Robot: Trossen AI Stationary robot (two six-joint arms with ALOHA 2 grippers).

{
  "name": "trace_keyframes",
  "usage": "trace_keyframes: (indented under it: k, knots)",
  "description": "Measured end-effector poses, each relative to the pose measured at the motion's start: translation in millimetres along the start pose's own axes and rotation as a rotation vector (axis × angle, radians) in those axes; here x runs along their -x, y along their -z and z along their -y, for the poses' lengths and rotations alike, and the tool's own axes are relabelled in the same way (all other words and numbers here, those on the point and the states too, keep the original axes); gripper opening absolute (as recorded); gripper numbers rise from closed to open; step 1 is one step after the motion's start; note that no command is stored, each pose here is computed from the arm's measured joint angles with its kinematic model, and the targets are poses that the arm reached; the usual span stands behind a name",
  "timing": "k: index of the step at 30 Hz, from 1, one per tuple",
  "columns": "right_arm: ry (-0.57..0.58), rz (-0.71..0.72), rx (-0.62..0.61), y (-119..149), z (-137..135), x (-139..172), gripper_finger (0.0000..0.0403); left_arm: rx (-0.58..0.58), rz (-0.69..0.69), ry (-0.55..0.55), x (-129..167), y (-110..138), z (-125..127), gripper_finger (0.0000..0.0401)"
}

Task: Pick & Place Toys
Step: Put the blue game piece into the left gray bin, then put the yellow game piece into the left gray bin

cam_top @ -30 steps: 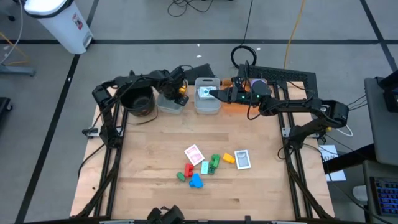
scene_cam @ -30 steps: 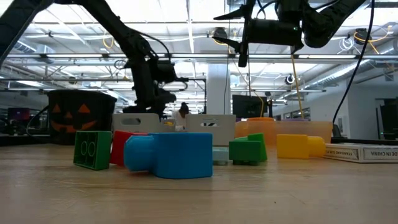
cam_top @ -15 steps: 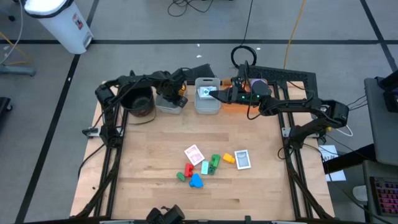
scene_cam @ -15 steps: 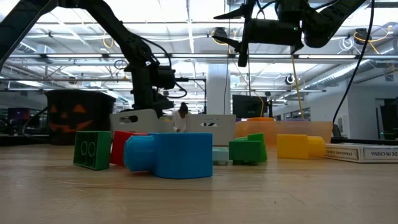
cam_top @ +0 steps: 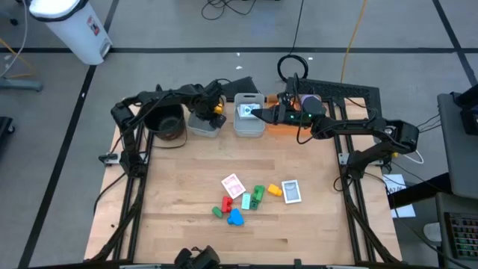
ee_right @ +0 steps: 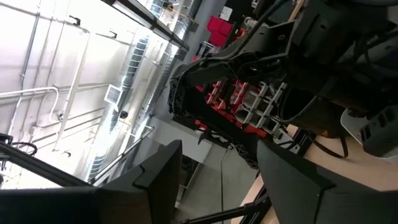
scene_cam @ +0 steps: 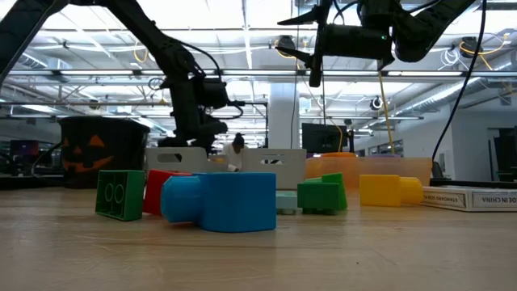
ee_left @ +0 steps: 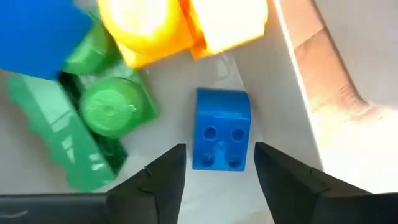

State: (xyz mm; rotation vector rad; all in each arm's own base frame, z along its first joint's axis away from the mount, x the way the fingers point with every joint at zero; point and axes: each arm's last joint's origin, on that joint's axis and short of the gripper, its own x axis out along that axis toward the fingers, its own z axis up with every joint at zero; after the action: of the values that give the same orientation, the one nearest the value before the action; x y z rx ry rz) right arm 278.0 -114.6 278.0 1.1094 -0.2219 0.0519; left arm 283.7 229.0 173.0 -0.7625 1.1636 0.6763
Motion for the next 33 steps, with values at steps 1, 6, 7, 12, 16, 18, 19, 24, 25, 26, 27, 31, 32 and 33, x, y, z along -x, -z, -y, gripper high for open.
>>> trace_keyframes:
  k: [1,6,7,12,16,18,19,24,25,26,27,31,32,33]
  knots:
    - [0.000,0.000,0.002,0,0,0,0.0201,-0.001,0.007,0.001,3,0,0,0.0201]
    - [0.001,-0.001,0.003,0,0,0,0.0201,-0.027,0.058,0.015,25,1,2,0.0200]
    - [0.001,-0.001,0.003,0,0,0,0.0201,-0.031,0.077,0.020,33,2,3,0.0199]
    - [0.001,-0.001,0.003,0,0,0,0.0201,-0.051,0.225,0.074,86,9,7,0.0190]
    - [0.001,0.000,0.005,0,0,0,0.0201,-0.079,0.412,0.162,138,19,11,0.0187]
    - [0.001,0.000,0.011,0,0,0,0.0201,-0.095,0.523,0.213,165,26,13,0.0187]
    - [0.001,0.000,0.011,0,0,0,0.0201,-0.103,0.579,0.243,178,30,13,0.0186]
    - [0.001,0.001,0.011,0,0,0,0.0201,-0.107,0.860,0.408,240,50,16,0.0186]
    - [0.001,0.001,0.011,0,0,0,0.0201,-0.106,0.913,0.439,251,55,16,0.0186]
    - [0.001,0.001,0.011,0,0,0,0.0201,-0.102,0.967,0.469,262,60,16,0.0186]
    - [0.001,0.001,0.011,0,0,0,0.0201,-0.097,1.016,0.497,272,65,15,0.0186]
    - [0.001,0.002,0.011,0,0,0,0.0201,-0.104,1.197,0.587,308,86,13,0.0186]
    - [0.002,0.002,0.011,0,0,0,0.0201,-0.110,1.233,0.603,315,91,12,0.0186]
    - [0.002,0.002,0.011,0,0,0,0.0201,-0.117,1.262,0.614,321,96,12,0.0186]
